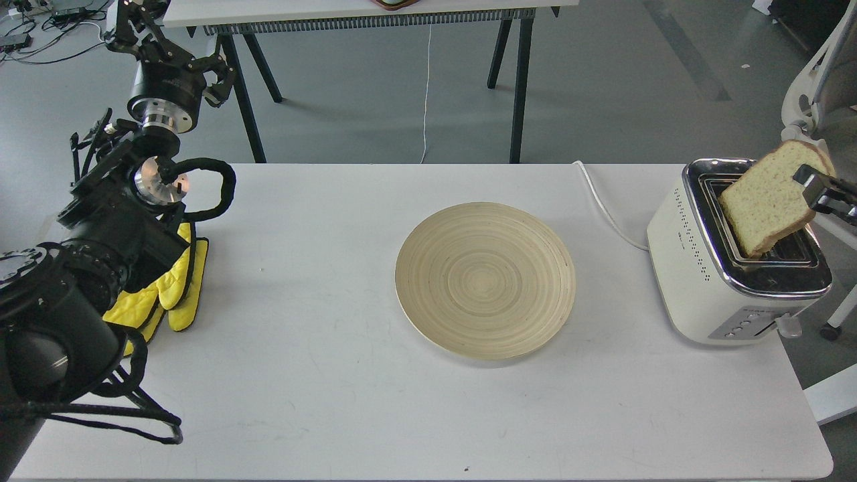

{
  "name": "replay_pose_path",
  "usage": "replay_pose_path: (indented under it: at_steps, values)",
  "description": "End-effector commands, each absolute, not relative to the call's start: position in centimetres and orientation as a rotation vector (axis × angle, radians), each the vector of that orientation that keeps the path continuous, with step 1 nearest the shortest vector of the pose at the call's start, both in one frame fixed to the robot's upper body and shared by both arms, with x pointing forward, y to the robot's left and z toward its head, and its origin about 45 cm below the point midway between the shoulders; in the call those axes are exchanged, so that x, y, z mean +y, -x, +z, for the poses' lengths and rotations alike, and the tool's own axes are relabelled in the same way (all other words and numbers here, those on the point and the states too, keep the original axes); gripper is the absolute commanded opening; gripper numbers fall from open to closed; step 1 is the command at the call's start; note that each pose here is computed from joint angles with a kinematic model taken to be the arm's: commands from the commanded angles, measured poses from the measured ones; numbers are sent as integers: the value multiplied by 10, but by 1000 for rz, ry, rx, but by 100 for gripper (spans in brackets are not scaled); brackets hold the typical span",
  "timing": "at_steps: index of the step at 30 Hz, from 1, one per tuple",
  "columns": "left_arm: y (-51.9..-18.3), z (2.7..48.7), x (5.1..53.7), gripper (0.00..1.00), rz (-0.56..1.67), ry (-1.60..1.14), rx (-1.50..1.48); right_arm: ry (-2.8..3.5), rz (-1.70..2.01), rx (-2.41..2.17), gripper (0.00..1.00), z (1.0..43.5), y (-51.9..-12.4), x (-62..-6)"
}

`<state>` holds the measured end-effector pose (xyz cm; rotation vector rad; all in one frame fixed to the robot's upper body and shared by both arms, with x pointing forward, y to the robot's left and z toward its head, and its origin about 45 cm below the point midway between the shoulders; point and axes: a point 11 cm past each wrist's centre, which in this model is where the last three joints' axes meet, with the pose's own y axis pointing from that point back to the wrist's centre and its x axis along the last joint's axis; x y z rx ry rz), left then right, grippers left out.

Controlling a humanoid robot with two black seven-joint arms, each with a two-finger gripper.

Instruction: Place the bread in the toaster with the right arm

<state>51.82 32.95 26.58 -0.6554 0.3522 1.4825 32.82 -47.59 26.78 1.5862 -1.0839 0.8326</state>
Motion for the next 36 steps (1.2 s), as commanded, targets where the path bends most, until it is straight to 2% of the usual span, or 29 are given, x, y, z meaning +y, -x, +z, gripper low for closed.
replay_pose_path:
  at_steps: [1,3,5,12,13,15,20,25,36]
  values:
    - [-518,266,329,100,1481,656,352,-1596,827,-1089,26,265,-329,-473]
    - [-518,266,329,100,1481,656,352,-1618,828,-1088,43,260,-331,-466]
    - [-518,266,329,100,1481,656,352,-1635,833,-1094,52,254,-332,-459]
    - [-518,266,329,100,1482,659,354,-1708,895,-1171,71,264,-345,-434]
    - [-518,266,329,100,1482,659,354,-1724,895,-1217,77,271,-350,-431]
    - [-518,266,330,100,1484,658,353,-1784,850,-1374,95,293,-361,-424]
    - [-518,266,328,100,1481,659,355,-1983,587,-1742,99,326,-387,-409]
    - [-518,266,329,100,1483,660,355,-2270,362,-1803,100,345,-406,-387]
    - [-518,266,330,100,1483,662,355,-2739,-223,-2062,100,325,-468,-369]
